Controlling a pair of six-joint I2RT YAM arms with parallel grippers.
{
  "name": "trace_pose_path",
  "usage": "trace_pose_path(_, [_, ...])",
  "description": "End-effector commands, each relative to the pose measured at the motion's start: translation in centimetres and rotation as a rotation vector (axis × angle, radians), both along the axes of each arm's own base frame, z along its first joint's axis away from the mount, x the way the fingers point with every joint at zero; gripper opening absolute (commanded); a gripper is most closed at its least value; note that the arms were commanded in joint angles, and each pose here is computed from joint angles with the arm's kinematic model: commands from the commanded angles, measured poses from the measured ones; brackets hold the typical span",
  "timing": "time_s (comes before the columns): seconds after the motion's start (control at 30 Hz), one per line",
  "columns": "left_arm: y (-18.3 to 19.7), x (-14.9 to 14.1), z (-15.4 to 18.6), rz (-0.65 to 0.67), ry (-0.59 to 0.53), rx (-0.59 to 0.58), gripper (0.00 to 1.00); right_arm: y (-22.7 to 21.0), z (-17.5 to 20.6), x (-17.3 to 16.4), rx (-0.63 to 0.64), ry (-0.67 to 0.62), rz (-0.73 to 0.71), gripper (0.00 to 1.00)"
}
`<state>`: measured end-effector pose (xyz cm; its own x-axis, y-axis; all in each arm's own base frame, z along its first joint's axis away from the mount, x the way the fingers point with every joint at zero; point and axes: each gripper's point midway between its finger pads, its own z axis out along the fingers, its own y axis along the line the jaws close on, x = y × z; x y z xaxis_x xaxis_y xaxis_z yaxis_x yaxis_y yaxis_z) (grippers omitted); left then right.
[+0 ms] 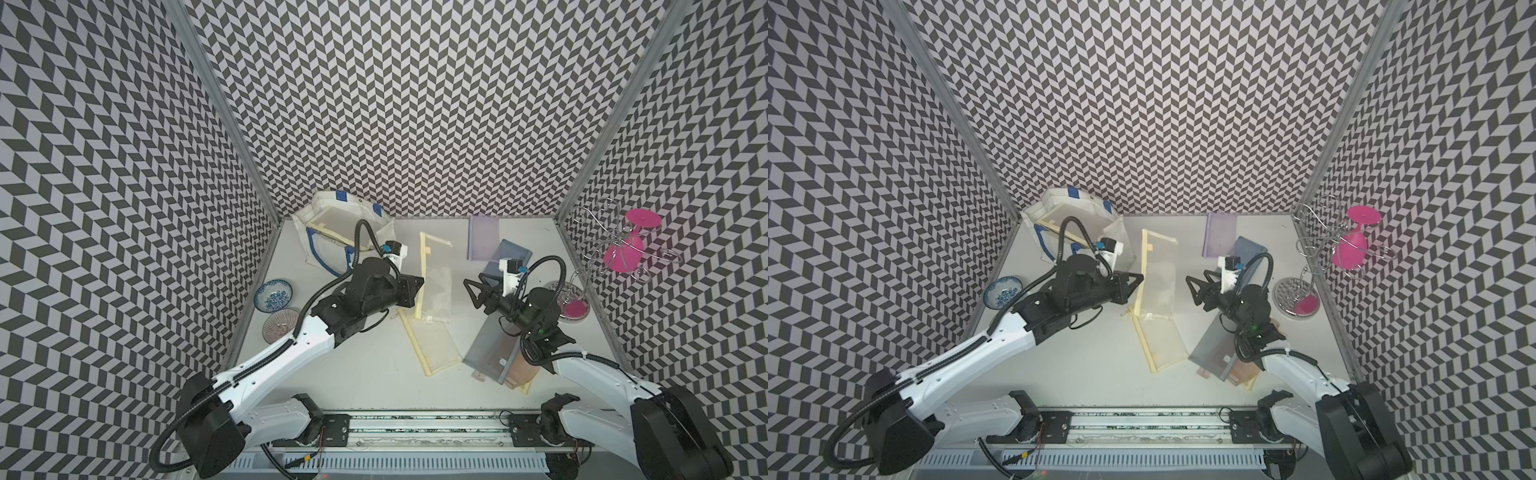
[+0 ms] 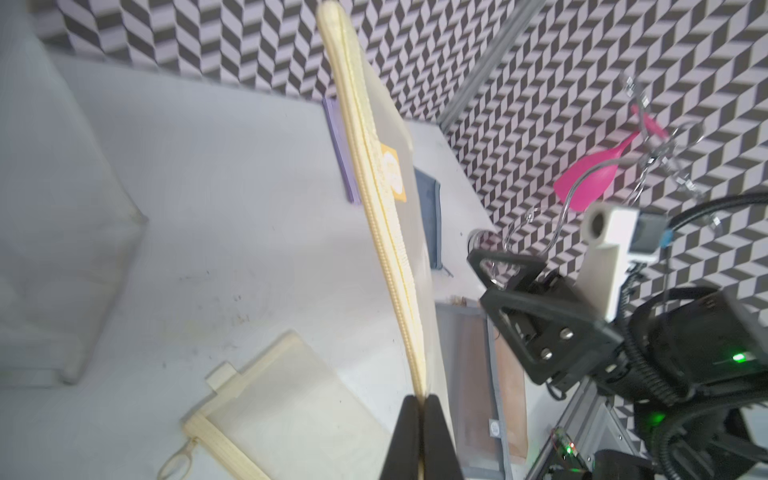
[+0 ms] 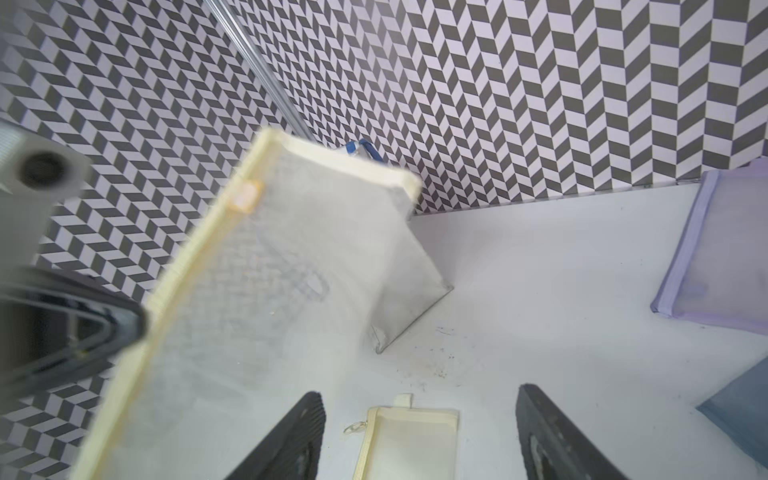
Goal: Put the pencil pouch into the canvas bag
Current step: Pick up the pencil pouch, then place the pencil pouch in the canvas bag.
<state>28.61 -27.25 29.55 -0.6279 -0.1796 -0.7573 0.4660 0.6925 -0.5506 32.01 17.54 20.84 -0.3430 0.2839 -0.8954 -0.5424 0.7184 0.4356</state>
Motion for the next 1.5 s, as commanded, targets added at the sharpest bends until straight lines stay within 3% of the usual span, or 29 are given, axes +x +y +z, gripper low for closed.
trace_pose_path(0.0, [3.6, 1.2, 3.9, 0.072, -0.041, -0.022, 0.0, 0.0, 0.6, 0.0, -0.012, -0.037, -0.01, 0.73])
trace_pose_path(0.17, [9.6, 4.9, 10.0, 0.199, -0.123, -0.123, 0.0, 0.2, 0.8, -0.1, -0.013, -0.044, -0.006, 0.73])
trace_pose_path(0.3, [15.4, 8.1, 11.8, 0.358, -0.127, -0.193, 0.0, 0.4, 0.8, -0.2, -0.015, -0.046, -0.001, 0.73])
trace_pose_path(0.43, [20.3, 11.1, 10.7, 0.51, -0.081, -0.28, 0.0, 0.4, 0.8, -0.2, -0.015, -0.045, 0.0, 0.73])
trace_pose_path(0.67, [24.6, 15.6, 7.0, 0.775, -0.022, -0.316, 0.0, 0.3, 0.8, -0.2, -0.016, -0.048, -0.008, 0.73])
trace_pose_path(0.97, [24.9, 19.4, 2.3, 0.931, 0.064, -0.295, 0.0, 0.4, 1.1, -0.4, -0.008, -0.055, 0.0, 0.73])
trace_pose_path(1.13, [23.2, 21.5, 0.0, 0.93, 0.118, -0.27, 0.0, 0.3, 1.3, -0.5, -0.007, -0.06, -0.001, 0.73])
trace_pose_path(1.3, [21.5, 21.8, -1.3, 0.917, 0.135, -0.231, 0.01, 0.3, 1.4, -0.5, -0.008, -0.065, -0.005, 0.73])
trace_pose_path(1.4, [21.4, 21.4, -1.5, 0.906, 0.13, -0.218, 0.11, 0.3, 1.4, -0.5, -0.007, -0.064, -0.003, 0.73])
trace_pose_path(1.47, [21.5, 21.1, -1.2, 0.896, 0.112, -0.2, 0.3, 0.3, 1.4, -0.6, -0.004, -0.065, 0.0, 0.73])
